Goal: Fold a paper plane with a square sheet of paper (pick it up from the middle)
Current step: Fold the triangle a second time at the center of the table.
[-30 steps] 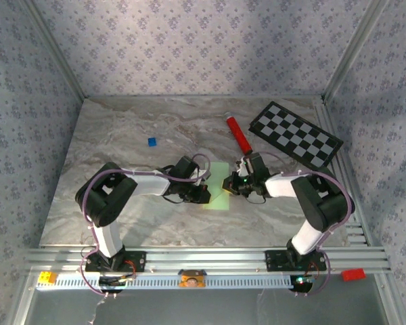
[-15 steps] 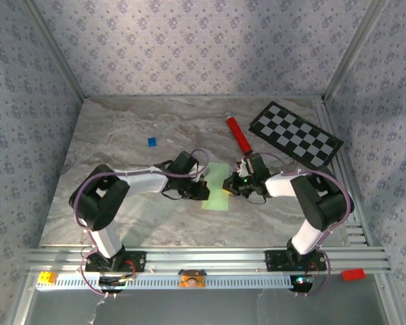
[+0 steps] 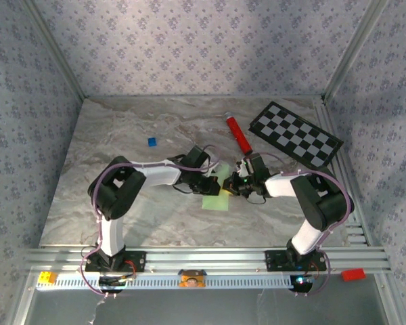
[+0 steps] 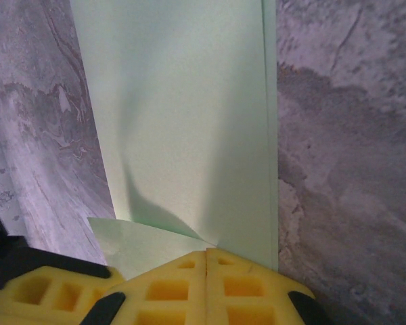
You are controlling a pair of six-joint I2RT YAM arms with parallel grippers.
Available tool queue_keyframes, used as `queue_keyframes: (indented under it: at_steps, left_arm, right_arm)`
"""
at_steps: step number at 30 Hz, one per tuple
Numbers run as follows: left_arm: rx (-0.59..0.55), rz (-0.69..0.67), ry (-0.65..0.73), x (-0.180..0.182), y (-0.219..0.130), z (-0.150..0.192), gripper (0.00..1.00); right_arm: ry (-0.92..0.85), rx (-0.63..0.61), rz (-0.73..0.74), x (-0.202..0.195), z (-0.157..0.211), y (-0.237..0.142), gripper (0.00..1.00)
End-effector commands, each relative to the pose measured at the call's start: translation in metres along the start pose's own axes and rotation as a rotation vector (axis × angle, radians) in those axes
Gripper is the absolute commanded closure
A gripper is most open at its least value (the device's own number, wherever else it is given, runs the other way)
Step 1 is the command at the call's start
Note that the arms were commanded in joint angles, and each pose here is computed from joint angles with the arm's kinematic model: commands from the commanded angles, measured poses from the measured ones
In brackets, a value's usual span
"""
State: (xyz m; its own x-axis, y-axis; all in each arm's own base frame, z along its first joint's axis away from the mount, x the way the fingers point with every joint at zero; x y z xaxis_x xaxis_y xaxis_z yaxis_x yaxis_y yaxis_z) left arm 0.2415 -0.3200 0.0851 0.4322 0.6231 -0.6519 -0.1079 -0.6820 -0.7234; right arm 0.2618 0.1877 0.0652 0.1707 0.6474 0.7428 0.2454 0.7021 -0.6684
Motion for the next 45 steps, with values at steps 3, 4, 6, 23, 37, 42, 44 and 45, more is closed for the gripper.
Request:
queue_keyframes:
  at_steps: [3,4,6,23,37,42,44,45]
  left_arm:
    - [0.065,-0.057,-0.015,0.011,0.007,0.013,0.97]
    - [0.074,-0.068,-0.017,0.013,0.007,0.016,0.97]
    - [0.091,-0.086,-0.021,0.018,0.006,0.025,0.97]
    - [0.113,-0.12,-0.055,0.033,-0.013,0.063,0.9]
    - [0.11,-0.222,-0.066,0.044,-0.033,0.091,0.9]
    - [0.032,-0.236,-0.03,0.032,-0.049,0.08,0.88]
    - [-0.016,-0.229,-0.011,0.025,-0.057,0.073,0.86]
    - [-0.041,-0.219,0.002,0.02,-0.061,0.069,0.84]
  right_arm:
    - [0.089,0.032,0.163,-0.039,0.016,0.007,1.0]
    - [0.09,0.027,0.166,-0.039,0.016,0.007,1.0]
    - [0.096,0.026,0.183,-0.042,0.017,0.007,1.0]
    - [0.104,0.019,0.22,-0.049,0.017,0.006,1.0]
    - [0.095,0.022,0.209,-0.045,0.016,0.007,1.0]
    - [0.089,0.027,0.201,-0.042,0.015,0.008,1.0]
    - [0.083,0.027,0.195,-0.04,0.014,0.008,1.0]
    - [0.083,0.027,0.194,-0.039,0.014,0.008,1.0]
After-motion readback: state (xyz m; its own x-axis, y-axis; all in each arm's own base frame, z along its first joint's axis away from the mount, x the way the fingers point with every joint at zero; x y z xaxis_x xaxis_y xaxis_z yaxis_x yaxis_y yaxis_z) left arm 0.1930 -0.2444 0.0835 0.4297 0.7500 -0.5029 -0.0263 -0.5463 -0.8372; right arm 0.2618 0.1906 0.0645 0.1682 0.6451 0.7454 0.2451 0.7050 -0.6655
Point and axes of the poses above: each hand's point on the last joint's axis, 136 mm out from that joint toward the fingers, its own y axis out along the fingers, its own x axis along the line the jaws close on, z = x × y, the point moved 7 cm from there along -y, back along the fingers, and after that the axes turned 5 degrees about y, right-handed, at the moved point
